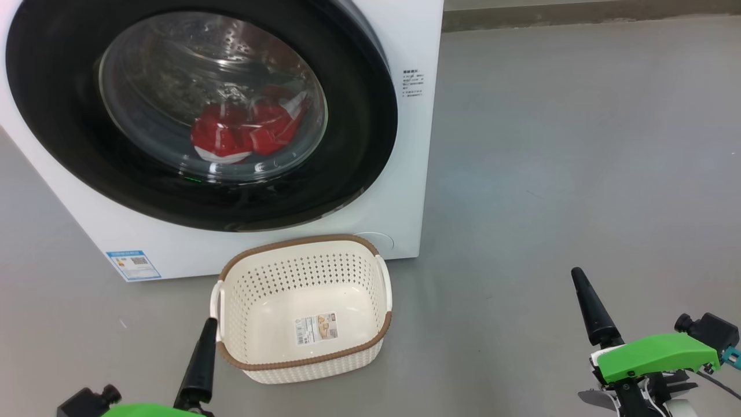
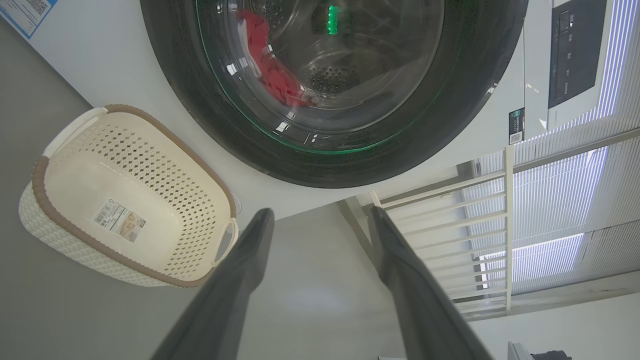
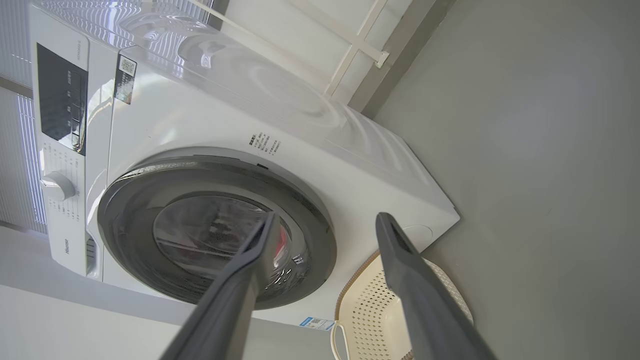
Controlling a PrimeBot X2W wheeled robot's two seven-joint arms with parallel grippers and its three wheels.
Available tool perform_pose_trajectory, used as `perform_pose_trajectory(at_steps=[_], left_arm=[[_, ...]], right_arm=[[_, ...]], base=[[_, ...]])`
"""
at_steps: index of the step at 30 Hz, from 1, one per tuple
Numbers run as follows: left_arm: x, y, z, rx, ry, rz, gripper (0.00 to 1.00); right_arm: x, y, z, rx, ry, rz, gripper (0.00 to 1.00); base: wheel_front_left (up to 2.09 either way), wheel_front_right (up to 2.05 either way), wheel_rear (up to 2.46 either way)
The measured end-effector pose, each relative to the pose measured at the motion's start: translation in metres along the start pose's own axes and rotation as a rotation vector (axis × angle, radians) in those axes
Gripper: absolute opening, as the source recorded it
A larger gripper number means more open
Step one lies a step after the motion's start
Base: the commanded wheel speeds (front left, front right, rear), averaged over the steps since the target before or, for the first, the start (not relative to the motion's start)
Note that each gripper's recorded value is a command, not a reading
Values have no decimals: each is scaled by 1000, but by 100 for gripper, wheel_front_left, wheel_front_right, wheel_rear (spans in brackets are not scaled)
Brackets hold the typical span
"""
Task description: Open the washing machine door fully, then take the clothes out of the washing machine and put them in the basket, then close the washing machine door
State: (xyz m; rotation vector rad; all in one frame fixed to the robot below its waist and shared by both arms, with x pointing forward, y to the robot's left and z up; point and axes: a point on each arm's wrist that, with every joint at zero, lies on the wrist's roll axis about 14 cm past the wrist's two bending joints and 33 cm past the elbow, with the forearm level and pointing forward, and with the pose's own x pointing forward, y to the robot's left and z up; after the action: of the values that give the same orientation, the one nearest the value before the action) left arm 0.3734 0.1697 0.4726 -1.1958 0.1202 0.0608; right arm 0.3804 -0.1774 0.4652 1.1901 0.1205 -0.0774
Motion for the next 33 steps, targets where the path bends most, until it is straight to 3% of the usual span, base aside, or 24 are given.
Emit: perform_pose_trajectory(at_steps=[19,33], left_arm=[[6,-20,3,278,-34,-37,100],[9,-35,5,427,-73,-72,100]], right_arm=[[7,19,-2,-223,-11,60,100],[11,32,-3,-367,-27,107,100]], base=[[0,0,0],[0,0,0]])
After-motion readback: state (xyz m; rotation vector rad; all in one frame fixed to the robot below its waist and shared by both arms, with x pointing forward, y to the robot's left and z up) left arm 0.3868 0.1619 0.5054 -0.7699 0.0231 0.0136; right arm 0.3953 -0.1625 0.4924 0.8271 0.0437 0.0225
